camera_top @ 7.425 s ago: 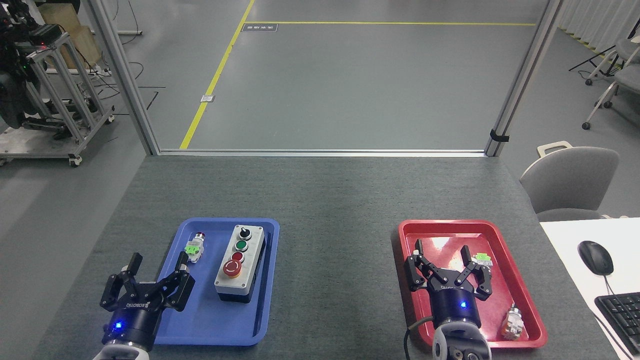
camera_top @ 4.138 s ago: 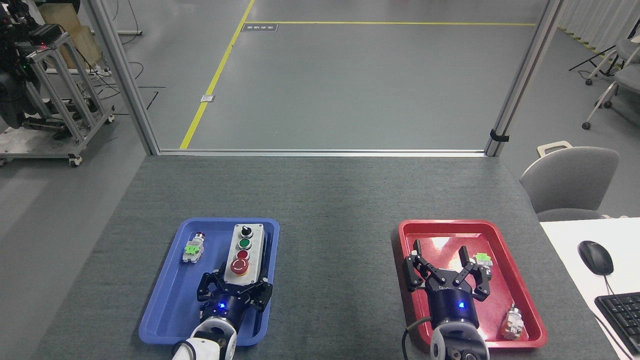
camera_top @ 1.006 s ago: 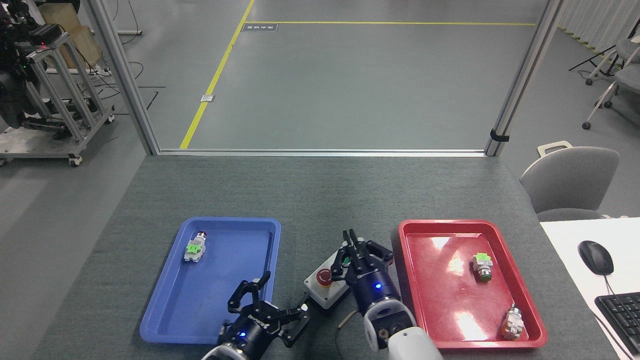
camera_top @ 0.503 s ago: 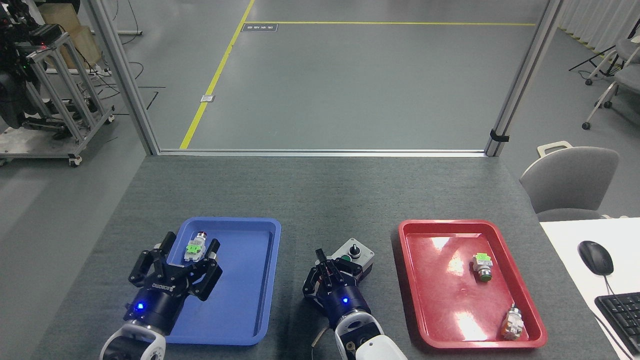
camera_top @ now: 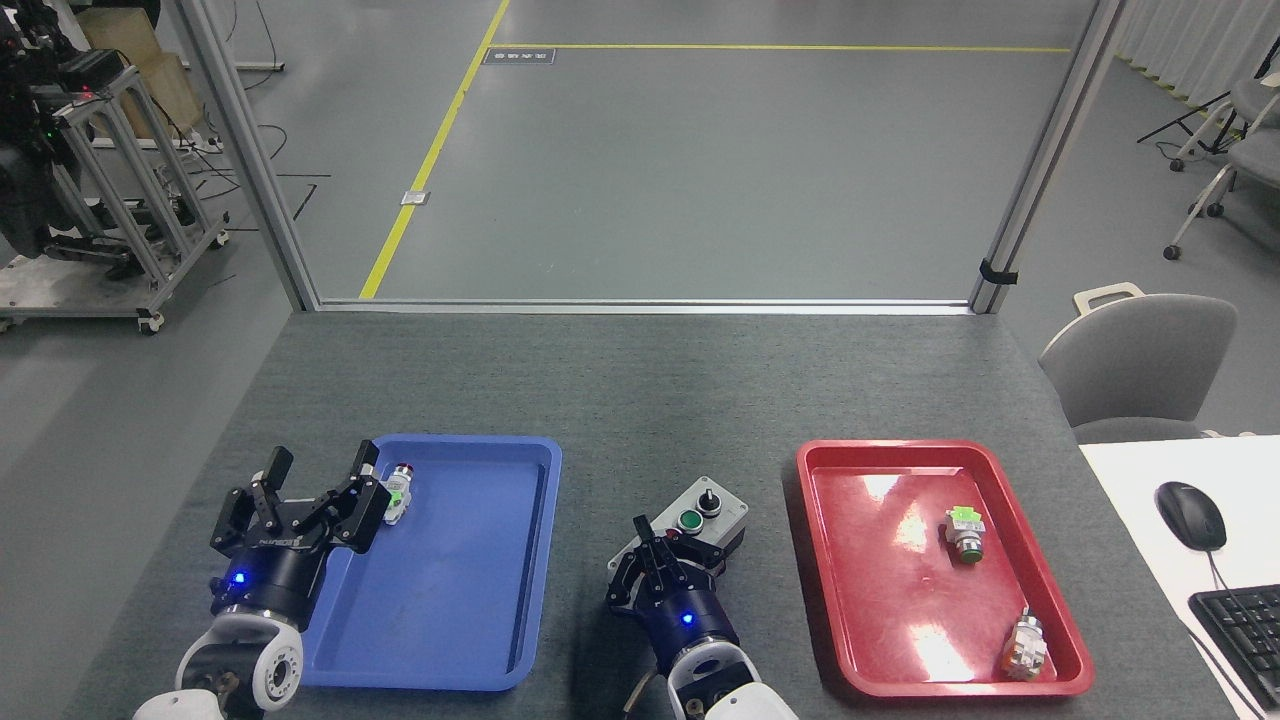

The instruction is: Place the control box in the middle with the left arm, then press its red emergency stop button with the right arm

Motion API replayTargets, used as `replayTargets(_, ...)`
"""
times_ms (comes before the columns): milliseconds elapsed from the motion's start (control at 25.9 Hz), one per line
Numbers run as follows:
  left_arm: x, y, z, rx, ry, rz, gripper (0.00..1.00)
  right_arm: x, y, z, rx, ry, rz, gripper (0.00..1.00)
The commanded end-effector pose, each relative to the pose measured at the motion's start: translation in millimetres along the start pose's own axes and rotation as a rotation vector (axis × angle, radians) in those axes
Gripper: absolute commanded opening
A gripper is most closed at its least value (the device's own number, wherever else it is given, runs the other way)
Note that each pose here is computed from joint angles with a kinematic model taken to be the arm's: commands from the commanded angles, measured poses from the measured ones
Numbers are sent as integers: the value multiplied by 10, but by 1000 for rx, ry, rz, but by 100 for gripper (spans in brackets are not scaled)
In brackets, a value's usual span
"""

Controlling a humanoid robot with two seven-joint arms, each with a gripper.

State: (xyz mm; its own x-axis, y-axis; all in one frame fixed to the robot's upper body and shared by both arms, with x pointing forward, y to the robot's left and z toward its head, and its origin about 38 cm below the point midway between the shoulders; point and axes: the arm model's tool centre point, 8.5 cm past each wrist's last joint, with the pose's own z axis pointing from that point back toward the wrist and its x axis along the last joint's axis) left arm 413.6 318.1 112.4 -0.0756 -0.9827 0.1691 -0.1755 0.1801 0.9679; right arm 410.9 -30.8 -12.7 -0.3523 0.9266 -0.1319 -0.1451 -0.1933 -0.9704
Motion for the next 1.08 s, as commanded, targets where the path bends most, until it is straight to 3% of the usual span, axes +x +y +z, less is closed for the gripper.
replayTargets(0,-18,-2,5,6,10,4,99,-44,-95,1,3,28,-25,14)
replayTargets(39,1,-17,4,0,10,11,99,-182,-243,-8,-50,75,-38,53)
replayTargets(77,21,-25,-2,-2,9,15,99,-422,-349,-18,-83,159,-70,100)
replayTargets(193,23,-26,-2,-3,8,15,99,-942,-714,31,-196,282,-166,100)
replayTargets(232,23,-26,-2,-3,8,15,99,-1039,-866,69,-244,301,-182,100)
replayTargets(309,18,-30,8,-5,8,12,99,-1324,-933,209,-286,366,-184,100)
replayTargets(425,21,-31,17,-5,7,11,99,-1710,-818,453,-299,452,-200,100)
replayTargets(657,17,-41,24,-8,8,9,99,-1778,-311,991,-228,496,-207,100)
replayTargets(1044,21,-71,51,-16,7,7,99,-1765,-333,987,-239,455,-199,100)
